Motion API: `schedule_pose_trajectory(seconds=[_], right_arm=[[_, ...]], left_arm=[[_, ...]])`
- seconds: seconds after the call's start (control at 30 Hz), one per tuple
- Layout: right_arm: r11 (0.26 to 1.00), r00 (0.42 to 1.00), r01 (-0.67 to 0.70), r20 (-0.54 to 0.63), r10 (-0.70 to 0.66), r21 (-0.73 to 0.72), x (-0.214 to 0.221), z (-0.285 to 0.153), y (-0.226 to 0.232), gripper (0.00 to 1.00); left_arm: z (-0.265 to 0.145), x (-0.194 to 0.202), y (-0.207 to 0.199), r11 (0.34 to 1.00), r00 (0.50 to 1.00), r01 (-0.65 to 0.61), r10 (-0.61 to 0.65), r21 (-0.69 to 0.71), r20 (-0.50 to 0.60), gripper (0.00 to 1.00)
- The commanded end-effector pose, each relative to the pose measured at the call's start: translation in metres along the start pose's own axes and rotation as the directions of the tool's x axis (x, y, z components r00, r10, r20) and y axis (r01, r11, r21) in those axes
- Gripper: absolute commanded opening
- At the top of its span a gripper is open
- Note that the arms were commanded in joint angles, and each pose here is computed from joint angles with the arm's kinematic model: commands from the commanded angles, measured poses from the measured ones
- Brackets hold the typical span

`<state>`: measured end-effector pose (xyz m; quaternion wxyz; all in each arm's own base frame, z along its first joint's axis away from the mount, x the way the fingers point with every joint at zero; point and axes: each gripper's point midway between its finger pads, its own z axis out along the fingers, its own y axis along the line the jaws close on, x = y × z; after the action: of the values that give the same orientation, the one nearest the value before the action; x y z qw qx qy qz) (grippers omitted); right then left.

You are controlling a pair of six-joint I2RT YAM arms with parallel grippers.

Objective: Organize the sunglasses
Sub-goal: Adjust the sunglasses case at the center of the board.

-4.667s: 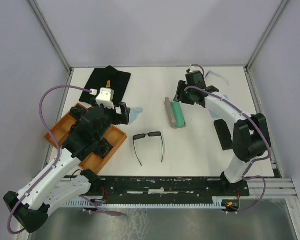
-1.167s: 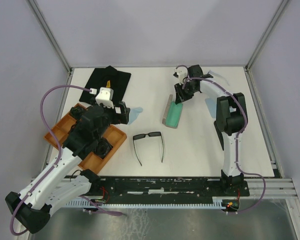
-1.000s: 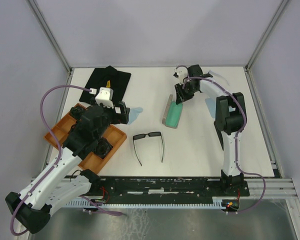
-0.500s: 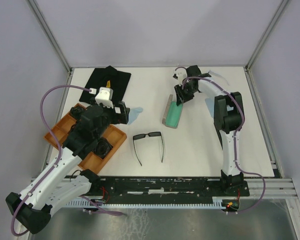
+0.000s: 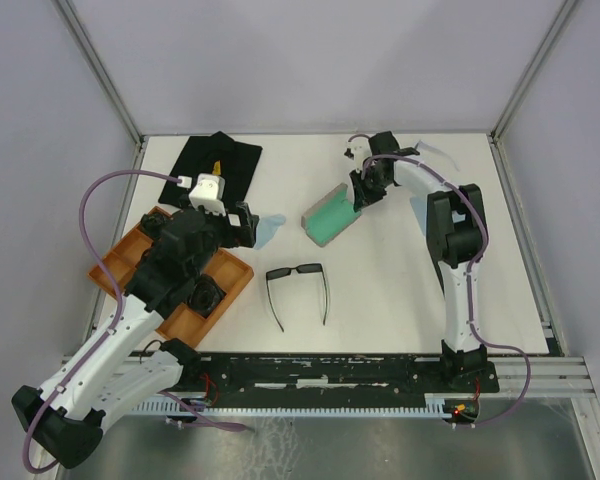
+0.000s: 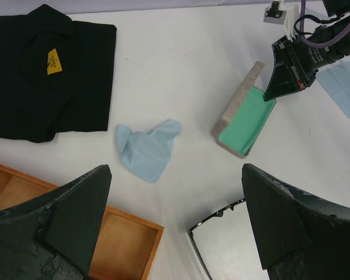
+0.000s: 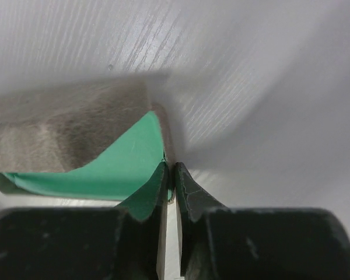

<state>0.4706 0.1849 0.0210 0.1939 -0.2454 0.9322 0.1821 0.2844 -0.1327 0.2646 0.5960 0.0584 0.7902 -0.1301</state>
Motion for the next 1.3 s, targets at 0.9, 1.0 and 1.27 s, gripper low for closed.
schedule_pose_trajectory(seconds=[0.9, 1.0, 1.27], right_arm=[[0.828, 0.822, -0.531, 0.347, 0.452, 0.181, 0.021, -0.025, 0.007, 0.18], [0.828, 0.821, -0.527, 0.370, 0.435, 0.194, 0.019, -0.034, 0.005, 0.42], [0.858, 0.814, -0.473, 0.474, 0.337, 0.202, 0.014, -0.093, 0.016, 0.52]], left_arm=[[-0.001, -0.017, -0.004, 0.997, 0.995, 0.071, -0.073, 0.028, 0.063, 0.99], [-0.002, -0.018, -0.004, 0.997, 0.995, 0.070, -0.072, 0.027, 0.066, 0.99], [-0.002, -0.019, -0.003, 0.997, 0.995, 0.073, -0.075, 0.026, 0.069, 0.99]])
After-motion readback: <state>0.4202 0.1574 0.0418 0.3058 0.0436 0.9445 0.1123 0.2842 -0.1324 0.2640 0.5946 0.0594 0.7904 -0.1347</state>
